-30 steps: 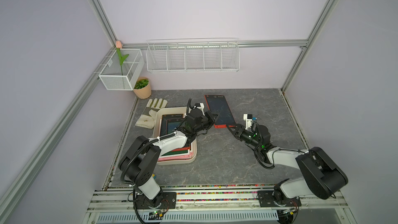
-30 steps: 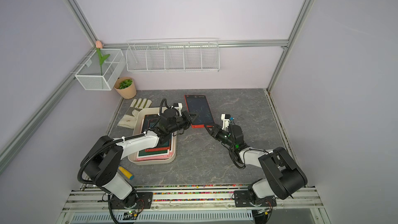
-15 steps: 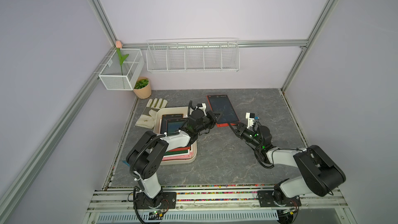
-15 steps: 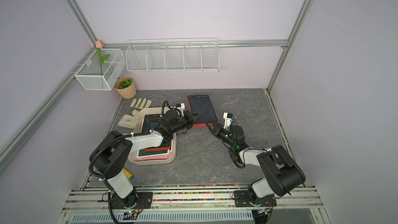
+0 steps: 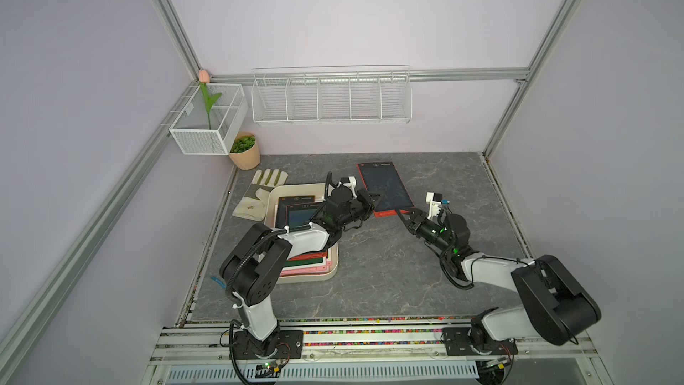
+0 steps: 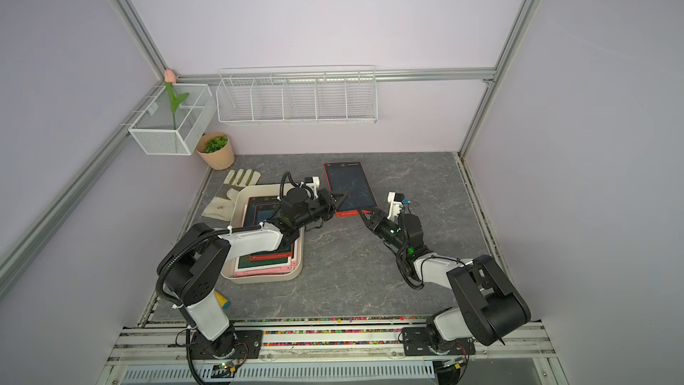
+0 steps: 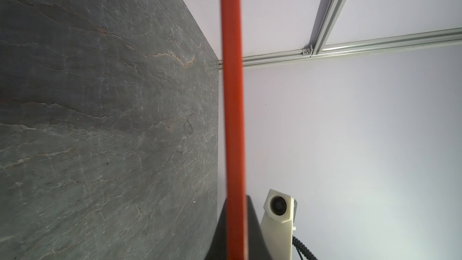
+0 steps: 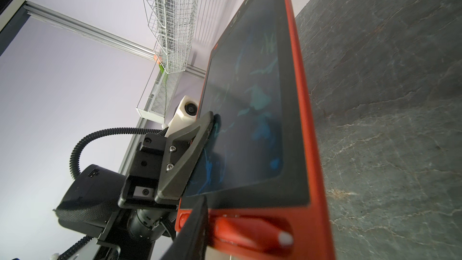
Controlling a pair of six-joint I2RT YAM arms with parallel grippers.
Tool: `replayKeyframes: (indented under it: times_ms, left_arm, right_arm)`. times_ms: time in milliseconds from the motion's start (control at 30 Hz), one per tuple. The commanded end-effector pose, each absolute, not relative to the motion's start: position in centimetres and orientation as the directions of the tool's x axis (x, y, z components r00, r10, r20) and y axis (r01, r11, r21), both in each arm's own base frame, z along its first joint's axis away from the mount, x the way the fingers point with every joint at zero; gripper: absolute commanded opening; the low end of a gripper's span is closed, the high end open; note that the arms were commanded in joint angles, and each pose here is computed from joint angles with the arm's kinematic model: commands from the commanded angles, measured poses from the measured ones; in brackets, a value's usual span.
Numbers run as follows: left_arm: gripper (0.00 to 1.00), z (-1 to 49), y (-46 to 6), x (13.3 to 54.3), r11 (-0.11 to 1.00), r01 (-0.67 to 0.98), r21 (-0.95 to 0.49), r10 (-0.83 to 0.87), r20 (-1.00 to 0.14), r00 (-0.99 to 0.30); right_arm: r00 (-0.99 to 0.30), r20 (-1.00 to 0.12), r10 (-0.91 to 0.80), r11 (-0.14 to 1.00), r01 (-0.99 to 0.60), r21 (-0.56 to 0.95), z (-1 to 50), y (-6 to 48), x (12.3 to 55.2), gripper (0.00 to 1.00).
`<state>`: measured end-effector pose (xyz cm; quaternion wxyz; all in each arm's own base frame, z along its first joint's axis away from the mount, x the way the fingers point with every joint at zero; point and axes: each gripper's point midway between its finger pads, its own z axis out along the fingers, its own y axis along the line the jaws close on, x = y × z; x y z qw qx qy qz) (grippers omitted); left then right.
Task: Take out the writing tablet from the storage box
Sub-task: Place the writing tablet at the corner of the board.
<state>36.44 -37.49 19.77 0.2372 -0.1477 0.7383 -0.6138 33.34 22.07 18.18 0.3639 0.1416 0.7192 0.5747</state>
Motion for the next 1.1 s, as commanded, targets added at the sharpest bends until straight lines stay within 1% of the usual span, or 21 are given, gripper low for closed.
replayKeyframes:
  times_ms: [0,167,433,767,1067]
  left_arm:
    - [0.00,16.4,-39.1,35.0,0.275,0.034,-0.961,-0.425,-0.154,-0.892]
    - [0.00,15.7,-40.2,34.5,0.275,0.032,-0.961,-0.402,-0.146,-0.904]
    - [0.00,14.7,-40.5,34.0,0.284,0.014,-0.959,-0.391,-0.128,-0.912]
    - [0.00,13.1,-41.4,33.5,0.286,-0.007,-0.958,-0.361,-0.102,-0.927]
    - [0.00,12.6,-41.6,33.2,0.301,-0.011,-0.954,-0.350,-0.100,-0.931]
  right_arm:
    - [-0.637,-0.273,0.721,0.169,-0.220,0.961,23.0,21.2,34.9,0.34]
    - [-0.627,-0.273,0.729,0.144,-0.250,0.957,24.1,21.4,35.5,0.33]
    - [-0.598,-0.286,0.749,0.136,-0.283,0.949,25.1,21.0,36.2,0.31]
    - [-0.571,-0.253,0.781,0.068,-0.325,0.943,25.7,21.0,37.6,0.31]
    - [-0.579,-0.269,0.770,0.083,-0.327,0.941,25.7,21.4,38.2,0.31]
